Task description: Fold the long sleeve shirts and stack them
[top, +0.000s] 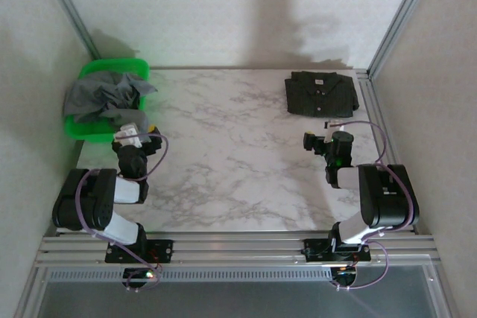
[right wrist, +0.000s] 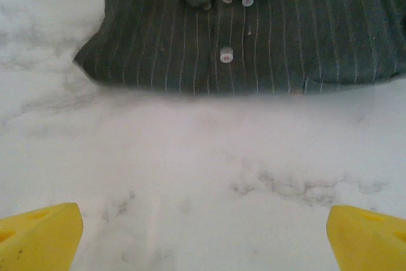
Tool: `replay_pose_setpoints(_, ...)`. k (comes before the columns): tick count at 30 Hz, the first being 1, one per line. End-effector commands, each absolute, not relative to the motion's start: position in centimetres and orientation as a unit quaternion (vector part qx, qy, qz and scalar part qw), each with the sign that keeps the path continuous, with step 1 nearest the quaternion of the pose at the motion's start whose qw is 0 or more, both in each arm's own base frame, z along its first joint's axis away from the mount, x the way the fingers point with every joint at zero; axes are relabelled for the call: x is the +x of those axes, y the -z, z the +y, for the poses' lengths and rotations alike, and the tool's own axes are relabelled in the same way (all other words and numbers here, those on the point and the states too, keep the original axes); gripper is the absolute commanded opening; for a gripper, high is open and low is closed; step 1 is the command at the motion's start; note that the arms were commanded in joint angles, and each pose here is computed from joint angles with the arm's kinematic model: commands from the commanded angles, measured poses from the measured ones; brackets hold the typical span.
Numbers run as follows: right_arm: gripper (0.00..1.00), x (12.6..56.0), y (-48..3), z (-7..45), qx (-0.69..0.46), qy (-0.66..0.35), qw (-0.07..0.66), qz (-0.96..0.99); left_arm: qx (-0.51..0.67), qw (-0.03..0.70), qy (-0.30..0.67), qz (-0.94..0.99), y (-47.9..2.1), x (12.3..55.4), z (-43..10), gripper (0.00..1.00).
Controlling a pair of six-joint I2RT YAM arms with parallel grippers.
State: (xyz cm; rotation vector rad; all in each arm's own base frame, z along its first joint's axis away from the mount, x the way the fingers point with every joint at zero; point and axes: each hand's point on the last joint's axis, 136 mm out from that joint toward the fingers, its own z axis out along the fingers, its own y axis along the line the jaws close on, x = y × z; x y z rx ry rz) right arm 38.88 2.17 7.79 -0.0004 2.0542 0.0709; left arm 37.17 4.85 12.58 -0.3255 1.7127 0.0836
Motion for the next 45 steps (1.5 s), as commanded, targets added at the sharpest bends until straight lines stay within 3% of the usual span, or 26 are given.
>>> replay_pose_setpoints(1,0.99,39.2,-16.0,2.7,0.001,-0.028,0.499,0.866,-0.155,0.646,0.011,0.747,-21.9,39.4,3.0,0.99)
replay_pose_setpoints(3,0.99,38.0,-21.9,3.7,0.001,-0.049,0.507,0.861,-0.192,0.622,0.057,0.757,-28.3,39.2,1.5,0.99)
replay_pose_setpoints(6,0.99,35.4,-26.3,7.4,-0.027,-0.132,0.465,0.875,-0.272,0.568,0.056,0.775,-35.2,36.8,1.7,0.99)
replay_pose_setpoints(10,0.99,33.4,-27.7,12.9,-0.054,-0.219,0.373,0.900,-0.295,0.452,0.004,0.842,-37.9,36.5,3.0,0.99)
replay_pose_setpoints(13,0.99,33.8,-27.8,16.7,-0.072,-0.241,0.325,0.912,-0.327,0.374,-0.078,0.864,-35.4,37.4,6.8,0.99)
replay_pose_setpoints(17,0.99,35.0,-28.1,21.4,-0.094,-0.287,0.285,0.910,-0.387,0.365,-0.047,0.846,-30.9,40.9,12.0,0.99)
replay_pose_setpoints(23,0.99,34.0,-28.4,26.2,-0.147,-0.324,0.234,0.905,-0.476,0.350,-0.095,0.801,-24.3,44.2,20.1,1.00)
replay_pose_setpoints(31,0.99,30.8,-25.4,25.8,-0.153,-0.314,0.178,0.920,-0.537,0.341,-0.116,0.763,-17.3,48.2,24.7,1.00)
replay_pose_setpoints(39,0.99,29.3,-23.8,25.1,-0.152,-0.313,0.165,0.923,-0.577,0.343,-0.029,0.741,-11.8,52.2,25.2,0.98)
replay_pose_setpoints(40,0.99,29.3,-23.9,25.2,-0.151,-0.315,0.166,0.922,-0.579,0.346,-0.018,0.738,-11.4,52.6,25.1,0.96)
replay_pose_setpoints(42,0.99,29.5,-24.1,25.2,-0.151,-0.318,0.172,0.920,-0.582,0.347,-0.002,0.736,-10.6,53.2,25.0,0.80)
replay_pose_setpoints(43,0.99,29.6,-24.2,25.3,-0.152,-0.319,0.176,0.919,-0.581,0.346,0.004,0.736,-10.3,53.4,25.0,0.67)
replay_pose_setpoints(45,0.99,29.8,-24.5,25.2,-0.155,-0.316,0.185,0.918,-0.569,0.351,0.009,0.744,-10.8,53.8,24.9,0.27)
